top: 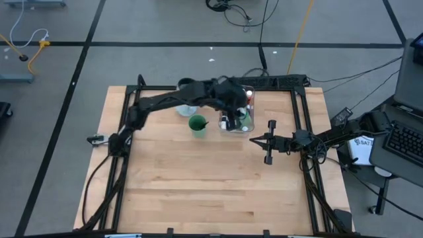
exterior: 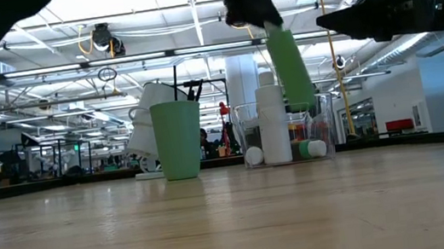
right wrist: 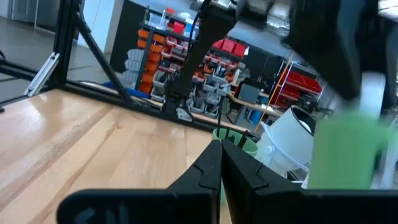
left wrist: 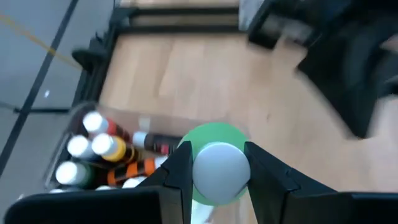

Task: Pick & Place Paint Supplies
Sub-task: Put the large green paint bottle into the transparent bin

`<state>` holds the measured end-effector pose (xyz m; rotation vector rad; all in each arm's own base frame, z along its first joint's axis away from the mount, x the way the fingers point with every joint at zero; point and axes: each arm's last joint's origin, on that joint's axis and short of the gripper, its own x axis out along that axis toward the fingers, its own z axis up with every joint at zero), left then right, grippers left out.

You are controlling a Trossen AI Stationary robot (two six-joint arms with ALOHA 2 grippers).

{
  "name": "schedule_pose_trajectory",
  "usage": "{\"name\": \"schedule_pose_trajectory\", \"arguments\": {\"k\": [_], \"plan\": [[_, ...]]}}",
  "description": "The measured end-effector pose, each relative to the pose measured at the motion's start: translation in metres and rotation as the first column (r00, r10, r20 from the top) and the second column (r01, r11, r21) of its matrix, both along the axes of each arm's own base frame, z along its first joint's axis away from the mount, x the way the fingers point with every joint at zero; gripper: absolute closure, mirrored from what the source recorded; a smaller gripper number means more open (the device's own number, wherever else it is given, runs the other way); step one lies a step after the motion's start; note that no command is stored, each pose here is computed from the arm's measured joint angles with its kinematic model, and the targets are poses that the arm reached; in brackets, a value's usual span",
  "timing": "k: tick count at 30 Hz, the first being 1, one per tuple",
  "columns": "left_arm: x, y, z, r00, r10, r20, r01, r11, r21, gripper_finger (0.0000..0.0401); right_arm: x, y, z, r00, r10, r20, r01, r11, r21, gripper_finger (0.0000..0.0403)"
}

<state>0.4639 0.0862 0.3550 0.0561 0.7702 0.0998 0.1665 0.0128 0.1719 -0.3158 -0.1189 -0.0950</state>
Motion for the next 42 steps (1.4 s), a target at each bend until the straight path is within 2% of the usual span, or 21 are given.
{"name": "schedule_pose_trajectory", "arguments": {"k": [4, 9, 18, 24, 31, 37, 42], "plan": [[0.008, 0.005, -0.026, 0.995, 0.025, -0.097, -0.022, 0.999, 0.029, 0.0299, 0.000, 0.000, -0.003, 1.000, -0.001, -0.027, 0.001, 1.000, -0.012, 0.0401], [0.005, 0.018, -0.036, 0.986, 0.055, -0.157, -0.052, 0.998, 0.018, 0.0299, 0.000, 0.000, -0.002, 1.000, -0.002, -0.024, 0.002, 1.000, -0.020, 0.0401], [0.000, 0.029, -0.038, 0.985, -0.005, -0.173, -0.007, 0.998, -0.066, 0.0299, 0.000, 0.000, -0.001, 1.000, -0.002, -0.013, 0.002, 1.000, -0.019, 0.0401], [0.006, 0.029, -0.053, 0.978, -0.064, -0.198, 0.045, 0.994, -0.097, 0.0299, 0.000, 0.000, -0.002, 1.000, -0.002, -0.018, 0.002, 1.000, -0.019, 0.0401], [0.004, 0.035, -0.055, 0.977, -0.111, -0.185, 0.080, 0.983, -0.167, 0.0299, 0.000, 0.000, -0.002, 1.000, -0.002, -0.020, 0.002, 1.000, -0.019, 0.0401], [0.010, 0.044, -0.062, 0.981, -0.103, -0.164, 0.074, 0.982, -0.171, 0.0299, 0.000, 0.000, -0.002, 1.000, -0.002, -0.019, 0.002, 1.000, -0.019, 0.0401], [0.021, 0.051, -0.083, 0.984, -0.081, -0.160, 0.054, 0.984, -0.168, 0.0299, 0.000, 0.000, -0.001, 1.000, -0.002, -0.012, 0.002, 1.000, -0.019, 0.0401]]}}
